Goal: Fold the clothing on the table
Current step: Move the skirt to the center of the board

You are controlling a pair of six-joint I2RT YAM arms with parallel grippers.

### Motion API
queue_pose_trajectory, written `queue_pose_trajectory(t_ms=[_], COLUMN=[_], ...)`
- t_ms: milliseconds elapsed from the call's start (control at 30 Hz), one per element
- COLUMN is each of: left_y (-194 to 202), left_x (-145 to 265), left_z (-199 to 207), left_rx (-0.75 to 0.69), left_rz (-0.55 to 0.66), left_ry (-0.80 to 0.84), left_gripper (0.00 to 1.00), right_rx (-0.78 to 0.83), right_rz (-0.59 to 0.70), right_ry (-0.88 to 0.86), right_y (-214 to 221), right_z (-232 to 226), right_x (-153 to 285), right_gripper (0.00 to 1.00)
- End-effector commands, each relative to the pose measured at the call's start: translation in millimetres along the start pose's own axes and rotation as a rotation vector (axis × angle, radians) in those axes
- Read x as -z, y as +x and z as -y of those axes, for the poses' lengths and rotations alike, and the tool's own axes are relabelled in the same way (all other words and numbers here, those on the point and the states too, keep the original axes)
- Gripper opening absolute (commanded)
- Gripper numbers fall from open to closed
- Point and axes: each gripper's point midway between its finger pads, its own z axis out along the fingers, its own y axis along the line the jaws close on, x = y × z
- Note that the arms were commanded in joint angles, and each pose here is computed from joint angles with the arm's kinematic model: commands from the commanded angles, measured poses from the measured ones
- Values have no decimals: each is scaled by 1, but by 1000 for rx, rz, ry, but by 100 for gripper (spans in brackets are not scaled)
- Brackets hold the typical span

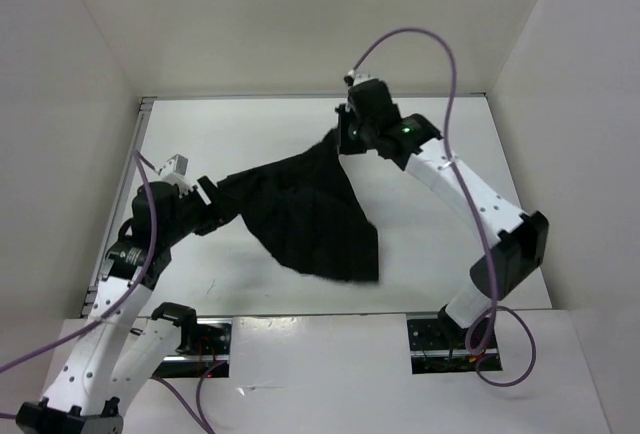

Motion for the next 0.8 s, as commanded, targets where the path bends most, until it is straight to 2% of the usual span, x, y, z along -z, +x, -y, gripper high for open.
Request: queue_pose_trajectory(t_ms=[0, 167, 267, 300, 367, 400, 467, 533, 633, 700, 767], left_y=[-26, -33, -44, -49, -53, -55, -54, -51, -44, -41, -40], left_x=[-1, -8, -5, -1, 2, 2, 3, 3, 2, 1, 0], left_z=[-23, -31, -29, -26, -30, -32, -35, -38, -42, -45, -44], left_rx=[3, 20, 18, 15, 19, 19, 25, 26, 44, 45, 45], left_rz=[80, 89, 133, 154, 174, 180, 179, 177, 159, 152, 146], left_ry=[-181, -236, -237, -232, -258, -266, -280, -282, -280, -286, -279], left_gripper=[73, 76, 77, 77, 77, 77, 77, 77, 77, 77, 77], right_rx=[18, 45, 143, 196, 270, 331, 370, 347, 263, 179, 118], right_rz=[94, 106, 96, 158, 170, 235, 286, 380, 441, 432, 356], right_ry=[-175, -355, -517, -569, -688, -743, -808, -782, -605, -374, -192], right_y=[-40, -59, -64, -81, -80, -88, -89, -100, -114, -121, -113], right_z=[-35, -78, -121, -133, -156, -163, -167, -157, -118, -70, -26], right_x=[54, 57, 83, 110, 146, 184, 224, 258, 256, 223, 192], right_gripper=[0, 0, 0, 0, 0, 0, 0, 0, 0, 0, 0])
